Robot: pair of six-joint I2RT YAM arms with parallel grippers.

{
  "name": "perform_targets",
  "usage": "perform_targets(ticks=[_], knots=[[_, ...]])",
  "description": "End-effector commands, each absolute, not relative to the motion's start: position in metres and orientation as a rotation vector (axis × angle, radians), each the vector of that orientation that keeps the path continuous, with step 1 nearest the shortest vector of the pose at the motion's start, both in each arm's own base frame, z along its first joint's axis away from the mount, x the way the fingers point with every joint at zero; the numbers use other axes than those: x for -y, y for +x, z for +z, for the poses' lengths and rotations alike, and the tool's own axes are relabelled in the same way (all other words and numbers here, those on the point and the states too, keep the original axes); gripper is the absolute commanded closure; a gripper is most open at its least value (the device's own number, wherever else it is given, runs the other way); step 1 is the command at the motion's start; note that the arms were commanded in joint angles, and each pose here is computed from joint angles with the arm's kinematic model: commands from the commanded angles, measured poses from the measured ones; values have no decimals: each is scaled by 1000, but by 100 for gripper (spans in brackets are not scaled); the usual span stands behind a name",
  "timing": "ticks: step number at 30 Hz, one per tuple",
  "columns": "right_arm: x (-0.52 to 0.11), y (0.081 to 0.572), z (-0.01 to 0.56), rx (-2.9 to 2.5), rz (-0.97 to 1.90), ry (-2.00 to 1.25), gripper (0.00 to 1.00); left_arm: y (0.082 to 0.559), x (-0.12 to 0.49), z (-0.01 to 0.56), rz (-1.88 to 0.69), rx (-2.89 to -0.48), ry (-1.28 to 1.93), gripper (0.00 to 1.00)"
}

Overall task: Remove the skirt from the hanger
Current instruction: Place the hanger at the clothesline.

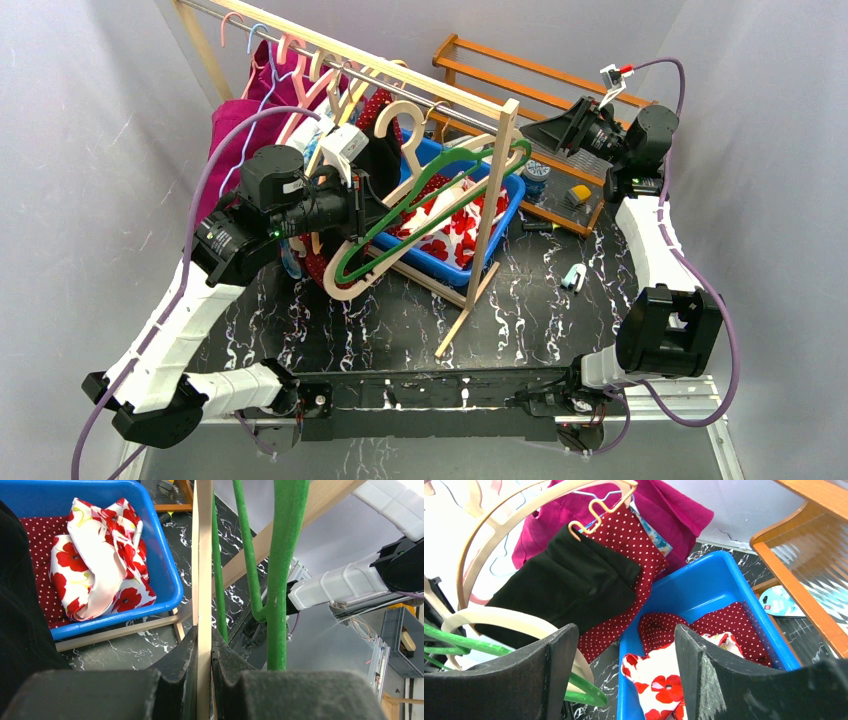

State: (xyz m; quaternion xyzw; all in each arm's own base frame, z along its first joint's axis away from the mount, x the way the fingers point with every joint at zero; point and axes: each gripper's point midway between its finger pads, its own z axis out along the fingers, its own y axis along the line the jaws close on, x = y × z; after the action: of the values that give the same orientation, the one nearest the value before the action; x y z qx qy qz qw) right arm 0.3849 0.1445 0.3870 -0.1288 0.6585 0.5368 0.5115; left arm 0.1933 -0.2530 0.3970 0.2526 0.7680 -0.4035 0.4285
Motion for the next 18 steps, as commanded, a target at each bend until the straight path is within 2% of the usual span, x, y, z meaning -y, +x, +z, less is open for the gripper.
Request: perform_targets(ticks=[1, 4, 7, 10, 14, 18], knots=[[-158, 357, 402, -1481, 1308, -501, 23, 193, 251, 420, -1010, -1844, 624, 100], [-154, 354, 400, -1479, 1286, -534, 24, 196, 250, 419, -985, -1854, 635, 100], [-131, 374, 397, -1554, 1167, -445, 20, 207, 245, 415, -905, -1865, 632, 100], [-127, 382, 397, -1557, 1040, -560, 18, 214, 246, 416, -846, -1812, 716, 100], [-132, 376, 402, -1494, 1032, -681, 18, 221, 249, 426, -793, -1683, 793, 100], [-134, 375, 406, -1480, 1070, -676, 19, 223, 254, 423, -814, -1698, 787, 100]])
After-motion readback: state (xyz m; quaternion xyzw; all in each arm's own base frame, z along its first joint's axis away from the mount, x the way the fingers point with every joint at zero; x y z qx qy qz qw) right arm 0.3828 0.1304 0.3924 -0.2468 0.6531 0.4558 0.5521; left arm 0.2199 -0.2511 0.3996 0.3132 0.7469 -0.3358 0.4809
